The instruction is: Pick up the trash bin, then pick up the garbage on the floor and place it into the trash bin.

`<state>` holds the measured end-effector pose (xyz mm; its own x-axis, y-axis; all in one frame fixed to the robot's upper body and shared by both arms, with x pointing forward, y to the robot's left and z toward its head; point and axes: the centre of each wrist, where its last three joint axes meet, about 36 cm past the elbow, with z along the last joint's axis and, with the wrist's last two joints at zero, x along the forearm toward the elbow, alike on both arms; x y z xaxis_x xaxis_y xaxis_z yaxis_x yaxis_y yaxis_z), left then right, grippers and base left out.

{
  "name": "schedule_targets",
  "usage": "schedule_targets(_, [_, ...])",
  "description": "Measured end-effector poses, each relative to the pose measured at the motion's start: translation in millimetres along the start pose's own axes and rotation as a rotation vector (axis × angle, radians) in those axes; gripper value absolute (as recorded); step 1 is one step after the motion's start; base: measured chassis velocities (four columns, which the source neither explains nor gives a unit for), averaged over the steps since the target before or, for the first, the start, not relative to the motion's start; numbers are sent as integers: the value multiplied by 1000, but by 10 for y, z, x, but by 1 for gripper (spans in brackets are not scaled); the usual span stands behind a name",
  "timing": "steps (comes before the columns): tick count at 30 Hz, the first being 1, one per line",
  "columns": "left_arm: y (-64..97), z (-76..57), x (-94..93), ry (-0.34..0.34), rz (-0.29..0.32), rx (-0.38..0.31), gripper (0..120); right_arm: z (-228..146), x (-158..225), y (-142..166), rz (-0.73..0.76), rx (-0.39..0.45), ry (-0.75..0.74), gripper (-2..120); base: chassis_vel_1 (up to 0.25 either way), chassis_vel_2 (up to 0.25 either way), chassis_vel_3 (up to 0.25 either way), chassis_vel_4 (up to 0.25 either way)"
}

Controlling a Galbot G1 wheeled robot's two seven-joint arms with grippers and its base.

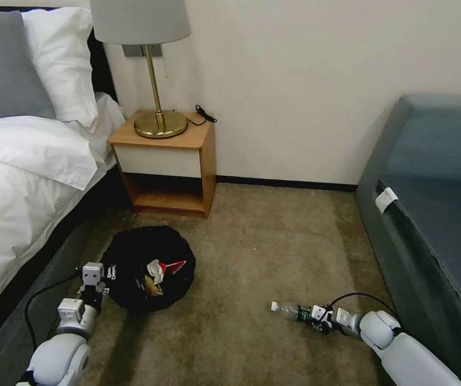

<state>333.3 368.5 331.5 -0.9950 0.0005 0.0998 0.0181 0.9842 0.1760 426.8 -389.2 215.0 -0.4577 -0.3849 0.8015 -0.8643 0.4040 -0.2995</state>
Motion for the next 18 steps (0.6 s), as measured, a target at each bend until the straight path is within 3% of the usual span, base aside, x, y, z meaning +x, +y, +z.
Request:
schedule_targets(10, [-1, -1, 14, 0, 1, 0, 4, -149, -9, -92, 35, -10, -62, 26, 0, 0, 0, 0])
schedule_targets(18, [-20, -57, 2, -16, 9, -2, 4, -550, -116, -218, 75, -47, -202, 26, 0, 0, 0, 0])
